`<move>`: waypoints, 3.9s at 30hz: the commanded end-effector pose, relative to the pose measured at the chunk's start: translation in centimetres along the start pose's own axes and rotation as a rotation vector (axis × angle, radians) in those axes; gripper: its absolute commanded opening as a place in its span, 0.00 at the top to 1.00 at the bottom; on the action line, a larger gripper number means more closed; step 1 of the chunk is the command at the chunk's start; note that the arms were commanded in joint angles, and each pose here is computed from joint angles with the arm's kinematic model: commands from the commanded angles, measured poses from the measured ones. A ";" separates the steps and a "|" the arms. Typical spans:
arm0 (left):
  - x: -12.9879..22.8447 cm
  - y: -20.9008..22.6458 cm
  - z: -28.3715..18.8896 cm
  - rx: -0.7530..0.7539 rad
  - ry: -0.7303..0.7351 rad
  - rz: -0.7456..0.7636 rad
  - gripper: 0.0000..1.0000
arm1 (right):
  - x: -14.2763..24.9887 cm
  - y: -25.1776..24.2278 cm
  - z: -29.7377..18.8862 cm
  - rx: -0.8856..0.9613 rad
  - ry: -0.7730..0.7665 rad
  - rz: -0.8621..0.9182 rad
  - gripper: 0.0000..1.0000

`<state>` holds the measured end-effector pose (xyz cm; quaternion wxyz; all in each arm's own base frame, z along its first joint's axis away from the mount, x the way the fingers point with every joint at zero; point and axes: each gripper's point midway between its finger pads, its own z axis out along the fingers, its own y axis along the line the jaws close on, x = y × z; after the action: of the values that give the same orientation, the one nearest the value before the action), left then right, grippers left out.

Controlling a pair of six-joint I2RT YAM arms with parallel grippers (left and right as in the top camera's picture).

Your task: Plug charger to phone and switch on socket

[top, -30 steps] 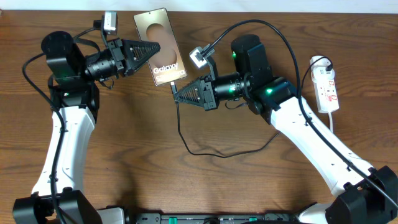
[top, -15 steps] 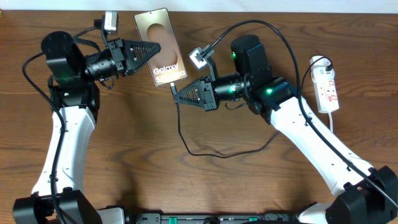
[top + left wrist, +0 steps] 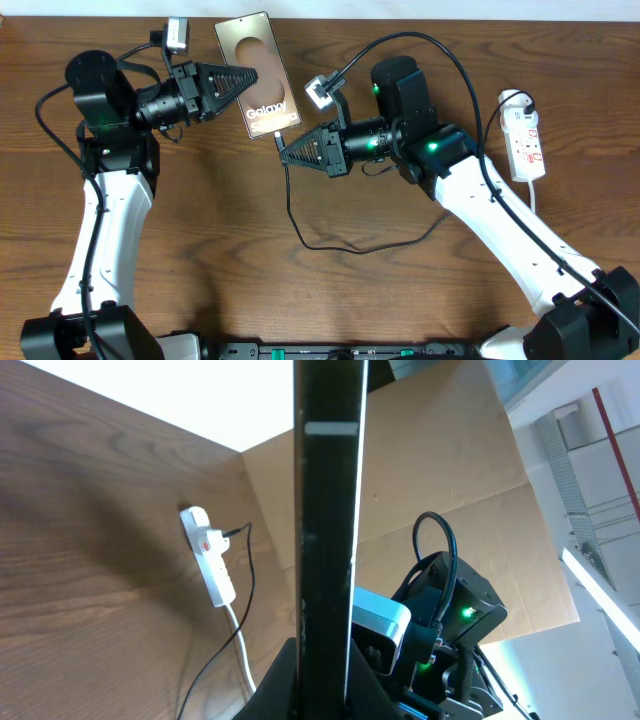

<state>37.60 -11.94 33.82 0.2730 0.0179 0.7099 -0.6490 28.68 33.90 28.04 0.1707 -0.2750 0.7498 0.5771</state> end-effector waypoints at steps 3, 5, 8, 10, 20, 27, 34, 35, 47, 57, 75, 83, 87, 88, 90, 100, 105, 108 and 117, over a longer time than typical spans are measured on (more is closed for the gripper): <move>0.1 -1.8 0.0 0.028 0.028 0.090 0.93 | -0.2 0.3 -0.2 -0.021 -0.002 0.000 0.99; 0.2 -1.8 0.0 0.030 0.033 0.093 0.93 | -0.2 0.3 -0.2 -0.021 -0.002 -0.001 0.99; 0.4 -1.9 0.0 0.036 0.044 0.106 0.92 | -0.3 0.5 -0.2 -0.027 -0.004 -0.005 0.99; 0.5 -1.9 -0.1 0.038 0.048 0.113 0.93 | -0.3 0.5 -0.3 -0.028 -0.005 0.007 0.99; 0.6 -1.9 -0.1 0.040 0.052 0.119 0.93 | -1.0 -0.3 -1.2 -0.012 -0.031 0.038 0.99; 0.1 -1.8 0.0 0.027 0.027 0.085 0.93 | -1.1 -0.5 -1.3 -0.003 -0.034 0.035 0.99; -1.1 -1.2 -0.1 -0.004 -0.042 -0.010 0.93 | 1.2 -1.7 -1.3 0.041 0.036 -0.012 0.99; -1.1 -1.2 -0.1 -0.005 -0.043 0.004 0.93 | 1.7 -2.1 -1.4 0.060 0.049 -0.010 0.99; -0.8 1.8 -1.5 -0.078 -0.051 0.012 0.93 | 11.8 -15.7 -8.9 0.929 0.379 0.197 0.99; -0.3 1.4 -1.5 -0.057 -0.023 0.004 0.93 | 9.4 -8.7 -1.5 0.227 0.305 0.114 0.99; -0.5 1.6 -1.5 -0.067 -0.035 0.008 0.93 | 14.8 -25.5 -3.3 1.173 0.319 0.392 0.63; -0.5 1.6 -1.5 -0.067 -0.036 0.008 0.93 | 14.5 -27.6 -2.7 1.168 0.243 0.464 0.73; -0.5 1.6 -1.5 -0.067 -0.035 0.008 0.93 | 14.6 -27.9 -3.4 1.206 0.231 0.482 0.75; -0.5 1.6 -1.5 -0.067 -0.036 0.008 0.93 | 14.6 -27.9 -3.6 1.216 0.221 0.492 0.76; -0.5 1.6 -1.5 -0.067 -0.035 0.008 0.93 | 14.4 -28.0 -3.6 1.219 0.207 0.500 0.76; -0.5 1.6 -1.5 -0.067 -0.035 0.008 0.93 | 15.1 -27.6 -3.5 1.229 0.150 0.648 0.89; -0.5 1.6 -1.5 -0.067 -0.036 0.009 0.93 | 14.8 -27.6 -3.2 1.209 0.140 0.651 0.98; -0.5 1.6 -1.5 -0.067 -0.035 0.008 0.93 | 14.9 -27.4 -2.8 1.172 0.147 0.668 0.99; -0.6 1.6 -1.5 -0.072 -0.044 0.010 0.93 | 8.7 -17.8 -1.6 0.612 0.194 0.384 0.99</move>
<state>38.38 -10.10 31.13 0.2719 -0.0278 0.7311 -0.6251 33.99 24.06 2.76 0.0399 0.0052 0.9833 0.1774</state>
